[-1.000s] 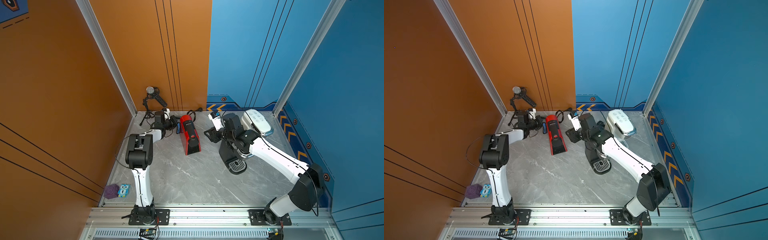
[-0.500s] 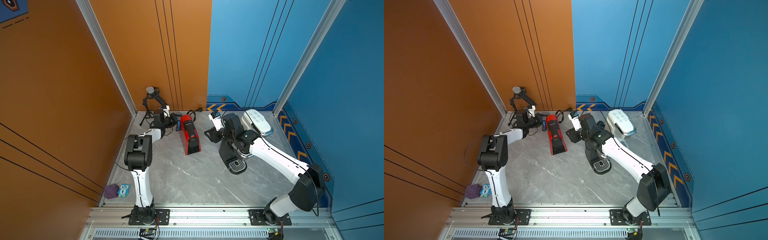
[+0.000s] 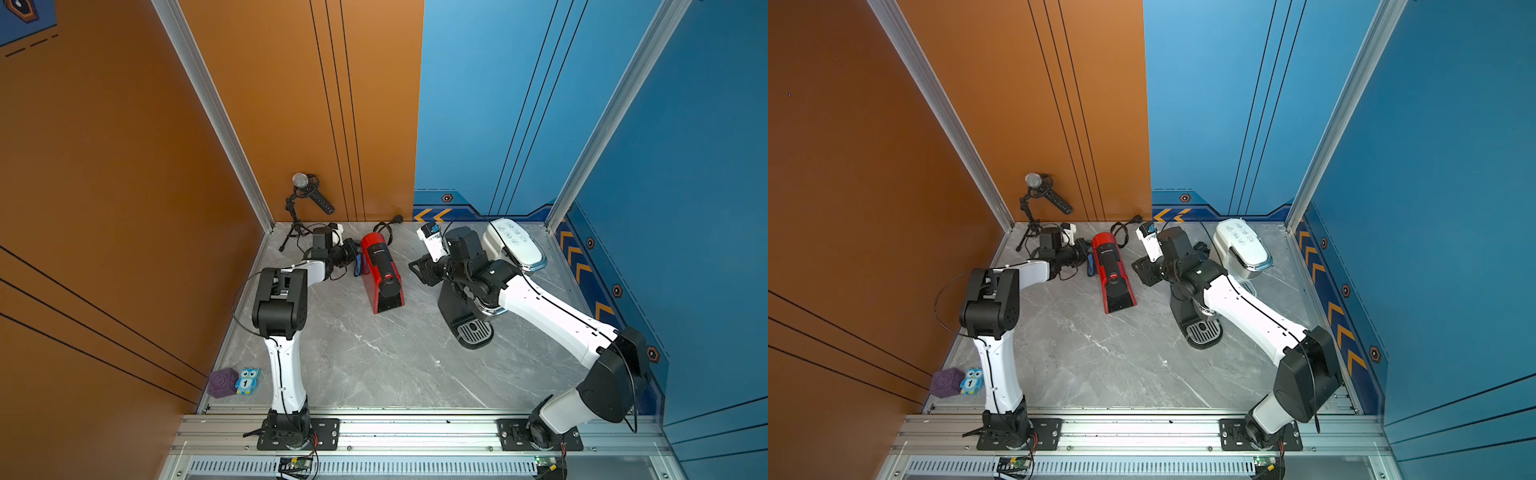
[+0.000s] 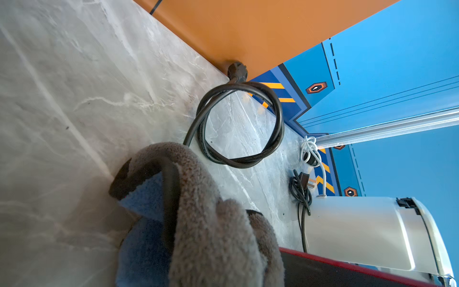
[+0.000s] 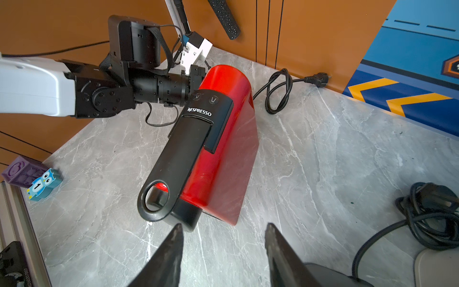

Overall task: Wipe the surface of a coffee machine
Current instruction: Wipe the dirt from the surface of the coffee machine.

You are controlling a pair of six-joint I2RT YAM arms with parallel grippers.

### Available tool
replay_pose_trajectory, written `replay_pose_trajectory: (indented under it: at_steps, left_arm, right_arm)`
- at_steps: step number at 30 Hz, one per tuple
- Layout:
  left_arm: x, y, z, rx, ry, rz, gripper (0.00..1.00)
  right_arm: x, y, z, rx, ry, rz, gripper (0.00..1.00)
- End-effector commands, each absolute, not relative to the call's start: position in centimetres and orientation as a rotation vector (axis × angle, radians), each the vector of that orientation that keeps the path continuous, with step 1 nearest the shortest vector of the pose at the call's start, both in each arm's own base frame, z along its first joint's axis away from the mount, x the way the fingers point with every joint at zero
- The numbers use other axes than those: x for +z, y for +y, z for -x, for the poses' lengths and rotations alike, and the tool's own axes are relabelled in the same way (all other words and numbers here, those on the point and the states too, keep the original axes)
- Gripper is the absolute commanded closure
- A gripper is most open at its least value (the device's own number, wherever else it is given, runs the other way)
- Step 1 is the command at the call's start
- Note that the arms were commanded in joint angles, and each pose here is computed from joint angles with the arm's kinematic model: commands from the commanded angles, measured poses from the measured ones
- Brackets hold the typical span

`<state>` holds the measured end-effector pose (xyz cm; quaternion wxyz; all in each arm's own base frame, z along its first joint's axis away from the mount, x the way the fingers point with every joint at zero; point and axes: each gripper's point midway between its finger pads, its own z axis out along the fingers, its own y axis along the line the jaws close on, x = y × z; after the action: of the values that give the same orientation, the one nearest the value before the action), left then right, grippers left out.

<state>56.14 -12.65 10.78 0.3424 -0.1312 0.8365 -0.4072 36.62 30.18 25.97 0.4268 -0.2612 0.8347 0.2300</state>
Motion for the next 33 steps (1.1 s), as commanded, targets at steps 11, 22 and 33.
replay_pose_trajectory:
  at_steps: [11, 22, 33]
  left_arm:
    - [16.0, -17.7, -51.9, -1.162, 2.222, 0.145, 1.0]
    - [5.2, -16.4, -47.9, -1.067, 2.447, 0.241, 1.0]
    - [12.0, -12.6, -45.4, -0.786, 2.351, 0.257, 1.0]
  right_arm:
    - [26.7, 29.3, -36.3, 0.533, 2.065, 0.645, 0.46]
    - [26.3, 29.3, -36.3, 0.523, 2.071, 0.651, 0.46]
    - [25.7, 29.2, -36.6, 0.506, 2.086, 0.626, 0.47]
